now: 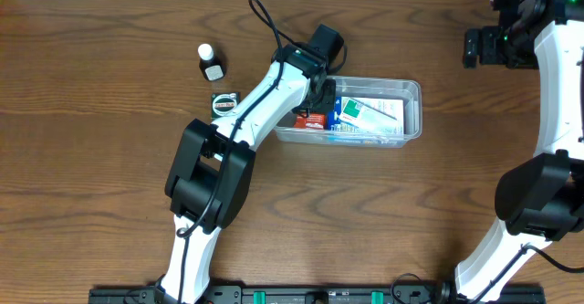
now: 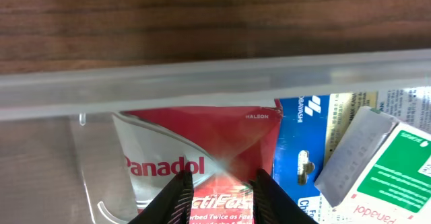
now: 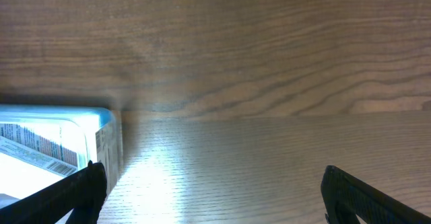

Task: Pack container
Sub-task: 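Lower the red box into the container's left end and release, then move the left gripper back to the green Zam-Buk box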

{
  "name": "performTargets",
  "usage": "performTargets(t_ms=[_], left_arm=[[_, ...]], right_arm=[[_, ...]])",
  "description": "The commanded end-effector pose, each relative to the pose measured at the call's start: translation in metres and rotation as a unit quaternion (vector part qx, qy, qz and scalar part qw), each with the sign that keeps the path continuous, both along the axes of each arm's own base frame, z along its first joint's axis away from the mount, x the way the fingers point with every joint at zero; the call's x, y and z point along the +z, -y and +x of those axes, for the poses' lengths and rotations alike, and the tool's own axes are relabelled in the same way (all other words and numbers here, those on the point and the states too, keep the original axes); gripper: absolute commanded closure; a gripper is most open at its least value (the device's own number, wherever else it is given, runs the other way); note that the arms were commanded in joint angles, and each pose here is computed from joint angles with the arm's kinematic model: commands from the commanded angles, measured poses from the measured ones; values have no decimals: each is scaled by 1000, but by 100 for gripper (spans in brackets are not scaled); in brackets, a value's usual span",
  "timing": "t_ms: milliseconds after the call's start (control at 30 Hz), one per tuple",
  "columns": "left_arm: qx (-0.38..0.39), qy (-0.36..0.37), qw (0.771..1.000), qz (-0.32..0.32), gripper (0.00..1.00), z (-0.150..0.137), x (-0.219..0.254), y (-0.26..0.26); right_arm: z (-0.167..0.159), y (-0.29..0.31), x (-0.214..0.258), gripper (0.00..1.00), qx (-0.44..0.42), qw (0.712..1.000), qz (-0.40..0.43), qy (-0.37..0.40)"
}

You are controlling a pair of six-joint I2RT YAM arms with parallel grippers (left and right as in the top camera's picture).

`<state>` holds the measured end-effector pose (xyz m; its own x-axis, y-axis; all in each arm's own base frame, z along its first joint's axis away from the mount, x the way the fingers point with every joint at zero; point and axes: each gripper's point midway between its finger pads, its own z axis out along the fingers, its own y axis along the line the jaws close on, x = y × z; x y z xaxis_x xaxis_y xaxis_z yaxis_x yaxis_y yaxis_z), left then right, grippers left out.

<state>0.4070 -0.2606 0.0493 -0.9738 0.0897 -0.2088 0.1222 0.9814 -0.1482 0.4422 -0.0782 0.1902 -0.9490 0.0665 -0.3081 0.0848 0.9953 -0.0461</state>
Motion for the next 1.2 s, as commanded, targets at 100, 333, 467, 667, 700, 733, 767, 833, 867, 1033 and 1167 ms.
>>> performTargets(t_ms=[100,333,467,667,700,733,767,833,867,1033,1167], left_arm=[[-5,5,1000,1,70,-2,3,1],[-11,15,1000,-15,70,1,12,8],[-25,28,999,-30,69,2,35,12],[-50,82,995,-37,67,-1,97,6],[-50,89,994,-33,64,-2,104,2],[-46,101,994,-24,60,-3,115,-6],[-39,109,993,-16,58,-4,124,-13],[-25,120,993,-3,50,-7,140,-31],[-18,121,992,0,47,-8,146,-39],[25,108,994,18,23,-6,158,-94],[75,73,994,37,22,-1,142,-140]], right_arm=[[0,1,14,1,-8,1000,-1,18],[0,1,14,1,-8,1000,-1,18],[0,1,14,1,-8,1000,-1,18],[0,1,14,1,-8,1000,-1,18],[0,1,14,1,-8,1000,-1,18],[0,1,14,1,-8,1000,-1,18],[0,1,14,1,-8,1000,-1,18],[0,1,14,1,-8,1000,-1,18],[0,1,14,1,-8,1000,-1,18],[0,1,14,1,-8,1000,-1,18],[0,1,14,1,-8,1000,-1,18]])
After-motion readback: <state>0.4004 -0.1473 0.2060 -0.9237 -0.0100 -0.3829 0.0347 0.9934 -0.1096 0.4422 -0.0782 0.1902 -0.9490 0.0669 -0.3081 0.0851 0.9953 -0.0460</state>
